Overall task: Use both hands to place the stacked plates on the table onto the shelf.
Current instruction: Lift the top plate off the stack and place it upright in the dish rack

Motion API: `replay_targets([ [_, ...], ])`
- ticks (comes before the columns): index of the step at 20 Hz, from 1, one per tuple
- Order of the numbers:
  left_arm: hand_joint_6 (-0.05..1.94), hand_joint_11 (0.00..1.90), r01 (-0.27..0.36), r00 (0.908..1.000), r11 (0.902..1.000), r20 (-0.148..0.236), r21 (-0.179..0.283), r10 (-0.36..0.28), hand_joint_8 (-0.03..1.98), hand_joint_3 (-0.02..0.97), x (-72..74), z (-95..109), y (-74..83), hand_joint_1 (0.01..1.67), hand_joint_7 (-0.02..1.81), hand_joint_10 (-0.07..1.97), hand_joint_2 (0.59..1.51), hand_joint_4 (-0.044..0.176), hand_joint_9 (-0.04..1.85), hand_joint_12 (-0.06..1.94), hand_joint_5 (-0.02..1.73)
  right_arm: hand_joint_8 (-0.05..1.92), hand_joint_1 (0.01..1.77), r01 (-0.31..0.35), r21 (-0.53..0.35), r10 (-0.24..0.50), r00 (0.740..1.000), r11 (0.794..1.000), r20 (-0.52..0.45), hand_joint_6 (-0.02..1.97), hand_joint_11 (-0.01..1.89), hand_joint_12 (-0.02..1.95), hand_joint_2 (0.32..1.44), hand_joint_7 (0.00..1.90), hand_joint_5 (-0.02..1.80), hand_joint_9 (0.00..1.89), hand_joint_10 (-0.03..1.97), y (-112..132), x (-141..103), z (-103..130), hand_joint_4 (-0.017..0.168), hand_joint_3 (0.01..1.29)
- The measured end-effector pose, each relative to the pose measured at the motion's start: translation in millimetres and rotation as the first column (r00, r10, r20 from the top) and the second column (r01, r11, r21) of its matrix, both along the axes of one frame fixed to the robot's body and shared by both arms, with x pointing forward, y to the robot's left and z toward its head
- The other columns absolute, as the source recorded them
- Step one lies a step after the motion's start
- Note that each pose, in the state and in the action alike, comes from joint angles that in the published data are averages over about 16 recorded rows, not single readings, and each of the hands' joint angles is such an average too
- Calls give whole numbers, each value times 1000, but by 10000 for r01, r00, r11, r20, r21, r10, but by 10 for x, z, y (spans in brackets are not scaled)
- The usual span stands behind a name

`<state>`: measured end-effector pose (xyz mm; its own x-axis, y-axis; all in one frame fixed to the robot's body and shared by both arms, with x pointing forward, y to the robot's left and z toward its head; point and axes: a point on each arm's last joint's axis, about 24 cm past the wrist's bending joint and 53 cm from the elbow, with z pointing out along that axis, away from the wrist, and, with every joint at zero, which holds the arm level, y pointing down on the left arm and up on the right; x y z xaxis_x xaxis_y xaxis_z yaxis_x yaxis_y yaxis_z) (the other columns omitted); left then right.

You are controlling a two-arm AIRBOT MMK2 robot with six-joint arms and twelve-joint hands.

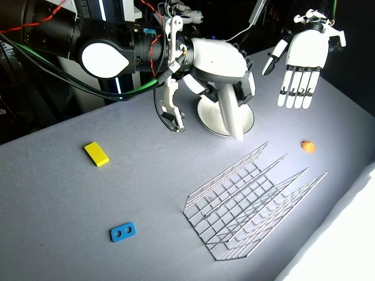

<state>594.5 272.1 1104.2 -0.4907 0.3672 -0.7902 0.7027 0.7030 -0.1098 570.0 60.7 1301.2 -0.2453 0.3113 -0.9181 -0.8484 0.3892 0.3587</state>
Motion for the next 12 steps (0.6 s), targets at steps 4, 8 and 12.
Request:
replay_targets([
  [4, 16, 18, 391, 9992, 9992, -105, -19, -391, 20, 16, -62, -1, -26, 22, 56, 6, 1213, -1, 44, 79, 59, 1172, 1258, 229, 558, -209, 9991, 9982, -357, 1269, 876, 1345, 1042, 900, 745, 980, 886, -100, 90, 220, -2, 10],
  [8, 17, 22, 1018, 9942, 9947, -328, -116, -1022, 19, 15, -184, -12, -92, 21, 57, 6, 1213, -1, 43, 72, 54, 1177, 1258, 559, 1198, -432, 9934, 9912, -1062, 1264, 880, 1342, 1042, 891, 746, 977, 902, -221, 231, 409, -3, 10],
  [12, 17, 25, 1778, 9818, 9836, -630, -294, -1794, 19, 15, -353, -35, -202, 21, 53, 5, 1214, -1, 38, 53, 53, 1165, 1269, 957, 1801, -599, 9790, 9790, -1946, 1236, 885, 1350, 1042, 891, 753, 974, 984, -348, 402, 537, -6, 9],
])
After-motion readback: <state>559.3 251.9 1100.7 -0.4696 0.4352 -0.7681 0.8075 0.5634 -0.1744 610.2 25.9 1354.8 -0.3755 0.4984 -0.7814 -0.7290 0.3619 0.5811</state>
